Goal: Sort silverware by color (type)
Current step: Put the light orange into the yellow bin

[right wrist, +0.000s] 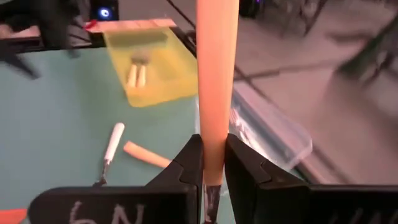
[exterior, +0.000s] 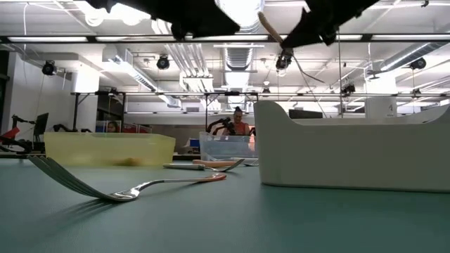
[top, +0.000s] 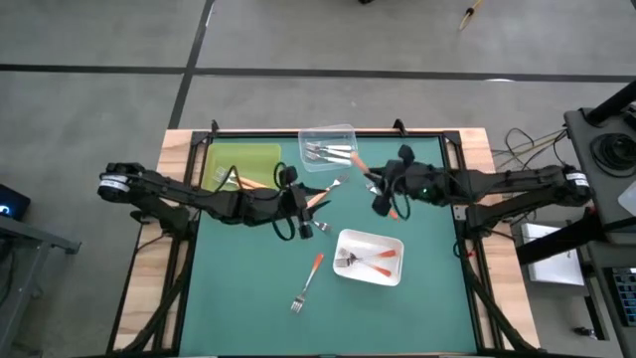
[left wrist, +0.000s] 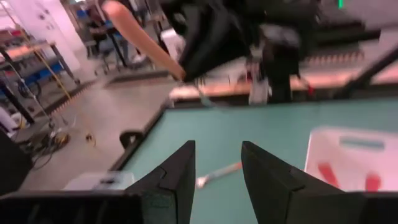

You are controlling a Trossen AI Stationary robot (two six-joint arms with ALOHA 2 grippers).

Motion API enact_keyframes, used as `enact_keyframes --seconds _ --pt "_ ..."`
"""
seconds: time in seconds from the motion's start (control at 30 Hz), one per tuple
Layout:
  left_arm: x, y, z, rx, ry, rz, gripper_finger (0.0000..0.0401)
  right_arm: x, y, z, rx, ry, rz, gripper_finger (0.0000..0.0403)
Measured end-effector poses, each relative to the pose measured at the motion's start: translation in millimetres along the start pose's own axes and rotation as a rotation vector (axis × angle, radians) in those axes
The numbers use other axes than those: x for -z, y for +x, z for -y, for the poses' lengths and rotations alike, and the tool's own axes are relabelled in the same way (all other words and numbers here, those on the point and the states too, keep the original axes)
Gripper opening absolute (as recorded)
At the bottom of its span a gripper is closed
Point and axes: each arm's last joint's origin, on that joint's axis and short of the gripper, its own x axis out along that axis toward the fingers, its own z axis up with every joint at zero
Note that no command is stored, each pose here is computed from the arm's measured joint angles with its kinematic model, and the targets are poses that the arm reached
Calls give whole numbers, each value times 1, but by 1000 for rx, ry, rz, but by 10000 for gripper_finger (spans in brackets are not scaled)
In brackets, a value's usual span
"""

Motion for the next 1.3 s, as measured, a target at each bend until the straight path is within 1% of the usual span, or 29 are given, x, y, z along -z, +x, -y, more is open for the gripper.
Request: enact_keyframes --seconds 0.17,0.27,0.37,0.5,0.63,0.77,0.93,1.03,1.13,1.2,1.3 --pt "-12 0 -5 -49 -92 116 112 -1 8 -27 54 -180 56 32" --pt "-15 0 -6 -65 -115 145 112 2 14 -41 129 -268 59 32" --pt "-16 0 -7 -73 -147 156 116 6 18 -52 169 -347 56 32" --pt "-16 1 -10 -79 -199 156 140 8 21 -61 188 -397 66 32" --pt "-16 1 -11 -79 -223 158 179 8 23 -65 216 -432 67 32" --pt "-15 2 -11 -77 -228 162 216 6 25 -66 220 -434 89 32" --pt "-14 9 -8 -52 -229 190 237 6 30 -71 199 -475 115 32" --pt "-16 14 -6 -51 -216 205 235 8 34 -74 197 -521 110 32" --pt "-18 18 -5 -55 -209 204 221 11 38 -76 197 -550 94 32" --pt "-19 18 -6 -59 -208 203 201 12 40 -77 202 -554 90 32" --pt "-18 18 -6 -64 -208 202 157 13 41 -79 204 -552 93 32"
